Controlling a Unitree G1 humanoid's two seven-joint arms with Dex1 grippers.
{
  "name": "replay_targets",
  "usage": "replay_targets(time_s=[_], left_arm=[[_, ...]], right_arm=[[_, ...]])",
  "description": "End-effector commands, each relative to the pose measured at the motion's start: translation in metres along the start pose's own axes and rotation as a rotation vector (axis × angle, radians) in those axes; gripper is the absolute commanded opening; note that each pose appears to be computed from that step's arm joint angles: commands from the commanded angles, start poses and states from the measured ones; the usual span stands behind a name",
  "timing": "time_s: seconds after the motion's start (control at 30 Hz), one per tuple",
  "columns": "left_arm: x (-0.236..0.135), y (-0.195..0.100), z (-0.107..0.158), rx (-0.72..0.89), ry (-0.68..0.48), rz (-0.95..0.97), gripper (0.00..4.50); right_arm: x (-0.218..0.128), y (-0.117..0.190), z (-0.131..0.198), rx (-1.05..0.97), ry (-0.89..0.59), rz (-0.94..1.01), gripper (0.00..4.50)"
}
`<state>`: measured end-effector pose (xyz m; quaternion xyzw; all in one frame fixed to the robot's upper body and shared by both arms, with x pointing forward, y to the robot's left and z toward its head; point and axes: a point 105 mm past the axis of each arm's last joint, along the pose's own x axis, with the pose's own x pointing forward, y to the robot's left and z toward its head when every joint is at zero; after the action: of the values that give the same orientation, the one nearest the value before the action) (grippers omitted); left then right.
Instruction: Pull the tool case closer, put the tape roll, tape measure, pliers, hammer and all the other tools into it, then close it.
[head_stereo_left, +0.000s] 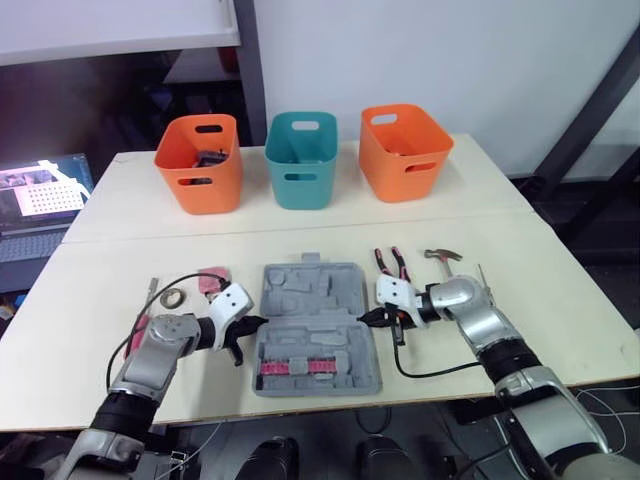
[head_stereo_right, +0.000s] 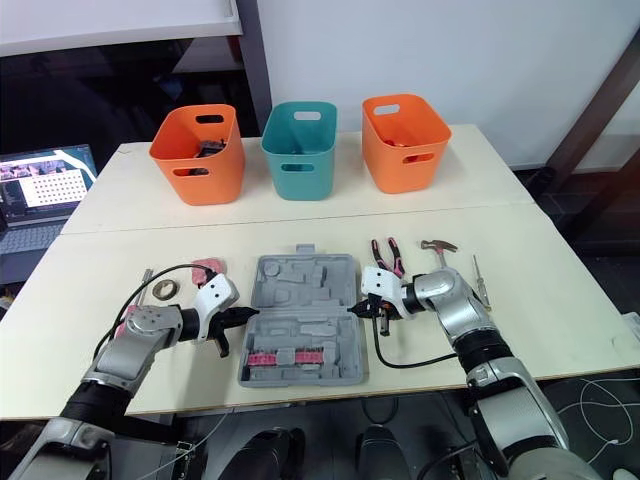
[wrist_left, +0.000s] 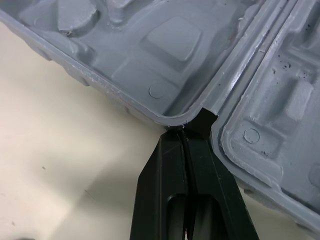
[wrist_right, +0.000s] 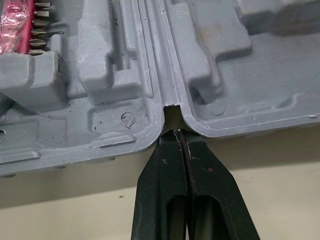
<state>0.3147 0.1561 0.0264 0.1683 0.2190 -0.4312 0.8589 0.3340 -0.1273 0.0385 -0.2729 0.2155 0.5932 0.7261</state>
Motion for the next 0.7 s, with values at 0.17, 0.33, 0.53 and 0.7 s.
replay_targets(time_s=[0.17, 0.33, 0.53, 0.7], left_arm=[[0.01, -0.03, 0.003, -0.023, -0.023, -0.087, 0.0], [0.008, -0.039, -0.002, -0.051, -0.013, -0.096, 0.0], [0.0, -0.046, -0.015, -0.084, 0.015, -0.081, 0.0], [-0.003, -0.047, -0.015, -0.089, 0.015, -0.081, 0.0]], right_arm=[[0.0, 0.012, 0.003, 0.004, -0.012, 0.04, 0.05], [-0.003, 0.016, -0.001, 0.018, -0.006, 0.037, 0.05], [-0.002, 0.022, -0.004, 0.039, -0.007, 0.037, 0.05], [0.0, 0.028, -0.006, 0.051, -0.005, 0.051, 0.05]])
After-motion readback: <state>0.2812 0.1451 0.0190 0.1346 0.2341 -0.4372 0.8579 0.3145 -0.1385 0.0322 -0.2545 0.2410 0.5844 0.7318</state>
